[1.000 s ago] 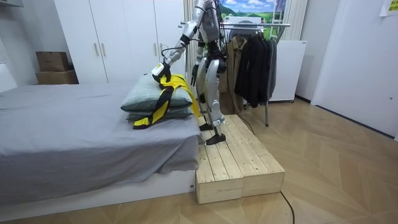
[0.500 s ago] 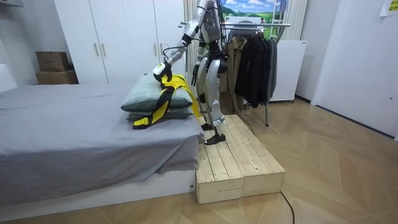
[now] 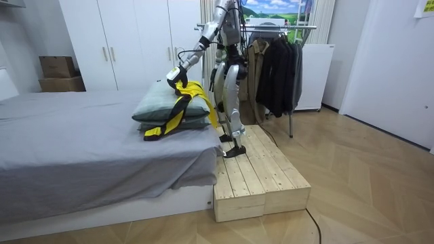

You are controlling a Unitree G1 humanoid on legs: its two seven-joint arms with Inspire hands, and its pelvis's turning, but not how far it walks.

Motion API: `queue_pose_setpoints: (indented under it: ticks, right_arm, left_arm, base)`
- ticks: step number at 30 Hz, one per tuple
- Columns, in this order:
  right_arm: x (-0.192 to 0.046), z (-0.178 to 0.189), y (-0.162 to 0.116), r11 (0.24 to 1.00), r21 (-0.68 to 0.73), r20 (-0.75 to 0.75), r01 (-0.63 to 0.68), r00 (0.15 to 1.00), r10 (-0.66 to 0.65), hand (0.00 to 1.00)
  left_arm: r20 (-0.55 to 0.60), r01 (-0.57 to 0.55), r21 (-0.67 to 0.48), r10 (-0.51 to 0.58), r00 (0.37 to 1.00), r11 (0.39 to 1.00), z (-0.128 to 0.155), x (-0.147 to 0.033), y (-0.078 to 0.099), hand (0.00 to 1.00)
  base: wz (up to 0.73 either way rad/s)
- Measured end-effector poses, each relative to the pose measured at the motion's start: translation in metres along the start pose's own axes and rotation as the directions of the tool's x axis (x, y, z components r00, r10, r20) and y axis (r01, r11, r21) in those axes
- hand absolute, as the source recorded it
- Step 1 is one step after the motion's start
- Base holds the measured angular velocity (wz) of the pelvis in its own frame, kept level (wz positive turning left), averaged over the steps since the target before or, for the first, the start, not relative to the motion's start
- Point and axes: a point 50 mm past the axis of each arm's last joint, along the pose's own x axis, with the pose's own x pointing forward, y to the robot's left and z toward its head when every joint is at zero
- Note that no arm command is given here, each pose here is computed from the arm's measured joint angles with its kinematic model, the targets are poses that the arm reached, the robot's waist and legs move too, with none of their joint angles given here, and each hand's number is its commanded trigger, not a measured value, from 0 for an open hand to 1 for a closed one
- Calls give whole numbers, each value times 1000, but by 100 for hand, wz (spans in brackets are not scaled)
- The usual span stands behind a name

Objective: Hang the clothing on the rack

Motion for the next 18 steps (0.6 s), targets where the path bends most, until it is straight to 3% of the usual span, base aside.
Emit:
queue_pose_setpoints:
  ticks: [5, 10, 15, 18]
  right_arm:
    - [-25, -77, -33, 994, -93, -320, 53, 944, -80, 0]
    - [-42, -108, -46, 977, -205, -468, 64, 870, -155, 0]
    - [-50, -88, -75, 944, -200, -390, 264, 862, -324, 0]
    - [-52, -36, -98, 872, -233, -213, 429, 853, -477, 0]
  left_arm:
    - [-34, 7, 48, -5, 999, 999, -5, -2, -2, 100]
    - [-14, -21, 51, 22, 1000, 999, 2, -1, 3, 100]
    - [-40, -42, 42, 43, 998, 998, 0, -1, 8, 100]
    - [-45, -57, 27, 58, 997, 998, -4, -2, 7, 100]
  base:
    - [1]
    - [7]
    - [4]
    - [-11]
